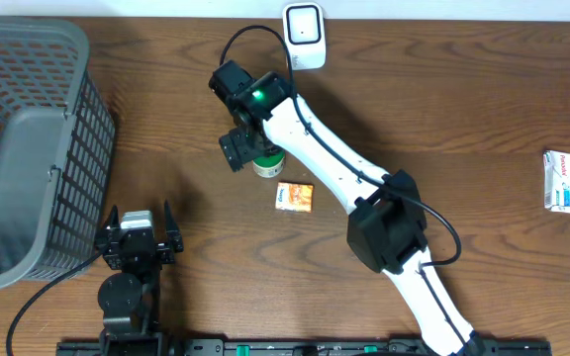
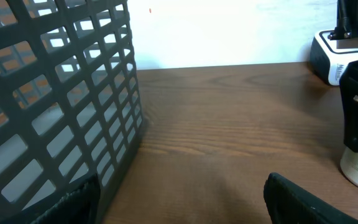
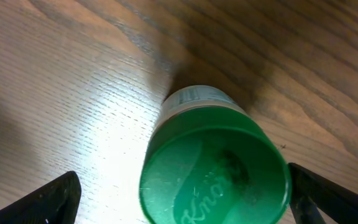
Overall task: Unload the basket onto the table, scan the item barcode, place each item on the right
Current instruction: 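Lift the green-capped jar toward the scanner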
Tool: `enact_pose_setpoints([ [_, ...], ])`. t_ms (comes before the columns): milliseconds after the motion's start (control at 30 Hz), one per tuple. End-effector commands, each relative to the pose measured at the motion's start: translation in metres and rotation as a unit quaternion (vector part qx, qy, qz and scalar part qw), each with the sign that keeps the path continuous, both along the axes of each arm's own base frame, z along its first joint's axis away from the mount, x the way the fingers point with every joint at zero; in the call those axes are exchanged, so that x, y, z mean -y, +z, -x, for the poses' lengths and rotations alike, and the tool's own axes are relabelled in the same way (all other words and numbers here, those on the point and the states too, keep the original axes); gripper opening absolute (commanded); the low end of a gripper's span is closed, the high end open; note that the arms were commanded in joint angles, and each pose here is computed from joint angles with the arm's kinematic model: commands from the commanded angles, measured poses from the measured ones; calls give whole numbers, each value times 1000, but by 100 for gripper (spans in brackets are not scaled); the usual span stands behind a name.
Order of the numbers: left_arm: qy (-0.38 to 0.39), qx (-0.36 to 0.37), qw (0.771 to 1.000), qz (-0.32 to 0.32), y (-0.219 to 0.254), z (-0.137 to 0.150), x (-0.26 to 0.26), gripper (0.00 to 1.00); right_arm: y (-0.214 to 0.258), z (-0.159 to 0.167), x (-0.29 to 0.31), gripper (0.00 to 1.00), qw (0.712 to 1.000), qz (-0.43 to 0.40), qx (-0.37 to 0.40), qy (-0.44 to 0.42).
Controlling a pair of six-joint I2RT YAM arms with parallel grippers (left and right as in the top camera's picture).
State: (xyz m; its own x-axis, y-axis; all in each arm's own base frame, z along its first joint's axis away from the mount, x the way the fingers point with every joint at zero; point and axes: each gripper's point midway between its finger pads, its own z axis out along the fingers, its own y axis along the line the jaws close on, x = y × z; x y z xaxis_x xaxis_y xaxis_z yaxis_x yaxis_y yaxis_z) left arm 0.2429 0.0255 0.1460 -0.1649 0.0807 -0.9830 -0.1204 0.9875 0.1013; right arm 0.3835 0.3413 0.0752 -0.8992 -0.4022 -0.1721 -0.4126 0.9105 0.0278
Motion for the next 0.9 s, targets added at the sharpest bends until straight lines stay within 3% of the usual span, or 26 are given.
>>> enact_pose_setpoints([
  [0,4,-25,1000,4,-17,1,-1,84,-3,-5,14,99,1000,0,-15,-24],
  [100,4,-25,1000,4,-17,1,-1,84,-4,-14,26,99,995,-8,-20,-94],
  [400,4,-25,1000,4,-17,1,-1,84,-25,-7,18,99,991,-21,-61,-117],
  [533,4,-25,1000,4,-17,1,-1,84,-53,-3,20,96,985,-5,-85,-148],
  [867,4,-25,1000,4,-17,1,-1,84,-55,-3,18,87,974,-12,-89,-210],
])
